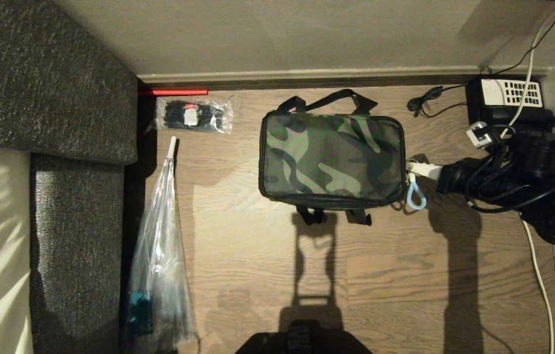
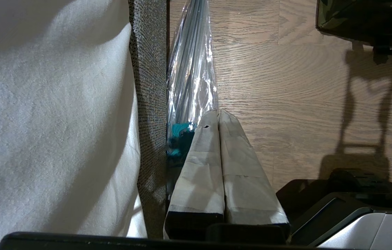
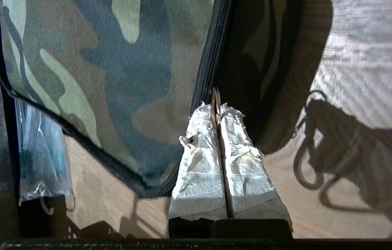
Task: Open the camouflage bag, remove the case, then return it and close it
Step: Open the top of the storage box
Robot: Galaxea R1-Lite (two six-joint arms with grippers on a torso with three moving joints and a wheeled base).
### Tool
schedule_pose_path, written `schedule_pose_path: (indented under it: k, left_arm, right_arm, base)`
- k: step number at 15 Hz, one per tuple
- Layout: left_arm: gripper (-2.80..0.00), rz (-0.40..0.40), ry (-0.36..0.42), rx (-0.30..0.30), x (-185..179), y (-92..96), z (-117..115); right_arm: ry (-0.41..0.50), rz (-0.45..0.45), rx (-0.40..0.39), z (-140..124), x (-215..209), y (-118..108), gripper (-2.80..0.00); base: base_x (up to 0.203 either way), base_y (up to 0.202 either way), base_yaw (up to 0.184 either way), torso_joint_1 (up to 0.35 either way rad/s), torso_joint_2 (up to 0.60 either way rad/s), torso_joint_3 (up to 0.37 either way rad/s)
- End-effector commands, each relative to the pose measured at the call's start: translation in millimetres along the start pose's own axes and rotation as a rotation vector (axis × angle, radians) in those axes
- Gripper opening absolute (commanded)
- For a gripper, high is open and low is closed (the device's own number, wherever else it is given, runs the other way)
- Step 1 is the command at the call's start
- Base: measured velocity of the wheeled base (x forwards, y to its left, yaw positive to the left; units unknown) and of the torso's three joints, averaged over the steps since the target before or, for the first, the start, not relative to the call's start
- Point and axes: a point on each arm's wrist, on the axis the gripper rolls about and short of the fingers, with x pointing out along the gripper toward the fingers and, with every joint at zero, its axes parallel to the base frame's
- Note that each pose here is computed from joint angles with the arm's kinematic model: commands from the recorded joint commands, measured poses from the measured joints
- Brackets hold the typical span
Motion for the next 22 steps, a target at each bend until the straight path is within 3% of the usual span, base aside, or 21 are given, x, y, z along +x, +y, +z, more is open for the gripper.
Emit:
schedule_pose_path:
  k: [1,9,22]
  left_arm:
    - [-2.8,0.0,0.0,0.001,0.0,0.0,-0.1]
    - [-2.8,0.0,0.0,0.001,0.0,0.0,-0.1]
    - [-2.8,0.0,0.0,0.001,0.0,0.0,-0.1]
  right_arm:
    - [-0.001,0.006,0.001,2.9,4.5,-2.2,-2.8]
    - [0.002,0.002,0.016,15.8,12.4,-8.2,-2.8]
    - [-0.08,0.003,0.0,41.8,26.7,-18.4,-2.8]
  base:
    - [0.0,0.0,0.0,0.0,0.0,0.0]
    - [0.0,0.0,0.0,0.0,0.0,0.0]
    - [0.0,0.0,0.0,0.0,0.0,0.0]
